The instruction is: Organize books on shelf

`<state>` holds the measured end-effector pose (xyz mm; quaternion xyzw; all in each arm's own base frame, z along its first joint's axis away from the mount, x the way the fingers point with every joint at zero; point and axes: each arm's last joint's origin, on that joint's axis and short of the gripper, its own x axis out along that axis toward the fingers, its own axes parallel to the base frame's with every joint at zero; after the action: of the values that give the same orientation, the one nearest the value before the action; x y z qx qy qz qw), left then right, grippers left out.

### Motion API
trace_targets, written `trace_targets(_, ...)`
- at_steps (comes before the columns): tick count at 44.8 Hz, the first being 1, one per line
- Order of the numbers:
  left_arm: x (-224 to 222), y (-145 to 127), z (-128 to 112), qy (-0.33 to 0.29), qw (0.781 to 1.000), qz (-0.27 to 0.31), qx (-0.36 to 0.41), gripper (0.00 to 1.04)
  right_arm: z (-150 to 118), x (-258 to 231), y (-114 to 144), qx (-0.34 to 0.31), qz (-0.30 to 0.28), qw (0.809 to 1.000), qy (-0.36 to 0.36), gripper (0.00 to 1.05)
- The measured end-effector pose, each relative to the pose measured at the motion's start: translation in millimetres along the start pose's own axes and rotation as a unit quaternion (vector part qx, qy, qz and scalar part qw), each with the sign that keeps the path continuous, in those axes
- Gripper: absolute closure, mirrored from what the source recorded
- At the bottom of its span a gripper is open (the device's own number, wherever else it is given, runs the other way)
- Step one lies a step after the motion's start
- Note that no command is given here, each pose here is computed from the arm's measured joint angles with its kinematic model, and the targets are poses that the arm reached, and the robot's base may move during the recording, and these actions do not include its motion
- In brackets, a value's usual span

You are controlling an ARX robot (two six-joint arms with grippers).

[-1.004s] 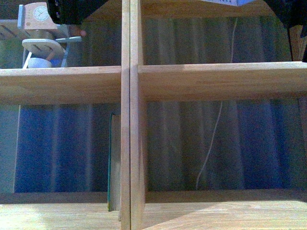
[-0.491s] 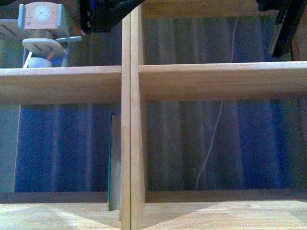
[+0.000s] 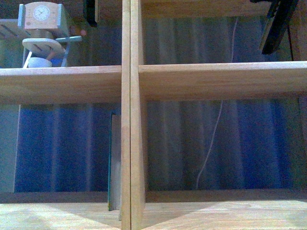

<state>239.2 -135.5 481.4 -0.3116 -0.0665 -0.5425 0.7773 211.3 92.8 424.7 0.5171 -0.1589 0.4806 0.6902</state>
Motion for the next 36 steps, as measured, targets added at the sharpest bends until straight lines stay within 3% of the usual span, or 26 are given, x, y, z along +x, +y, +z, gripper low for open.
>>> trace_targets(3,0,-3,2,-0.007,1.0,-0.011,0.002,0.98,-1,0,0,0.009,0.003,1.0,0.001,0.97)
trace_targets(11,-4,-6,3,-0.018,1.0,-0.022,0.005,0.98,-4,0,4,0.014,0.012,1.0,0.008,0.97)
trace_targets(19,-17,-16,11,-0.049,0.998,-0.022,0.025,0.98,-1,-2,0,0.001,0.001,1.0,0.012,0.65)
trace_targets(26,-42,-35,23,-0.08,0.995,-0.011,0.061,0.98,24,-12,-18,-0.046,-0.048,0.997,-0.031,0.37)
trace_targets(33,-68,-49,32,-0.113,0.981,0.086,0.132,0.98,68,-37,-49,-0.124,-0.164,0.975,-0.088,0.1)
trace_targets(36,-77,-47,35,-0.127,0.965,0.136,0.184,0.98,84,-45,-55,-0.168,-0.219,0.956,-0.099,0.06)
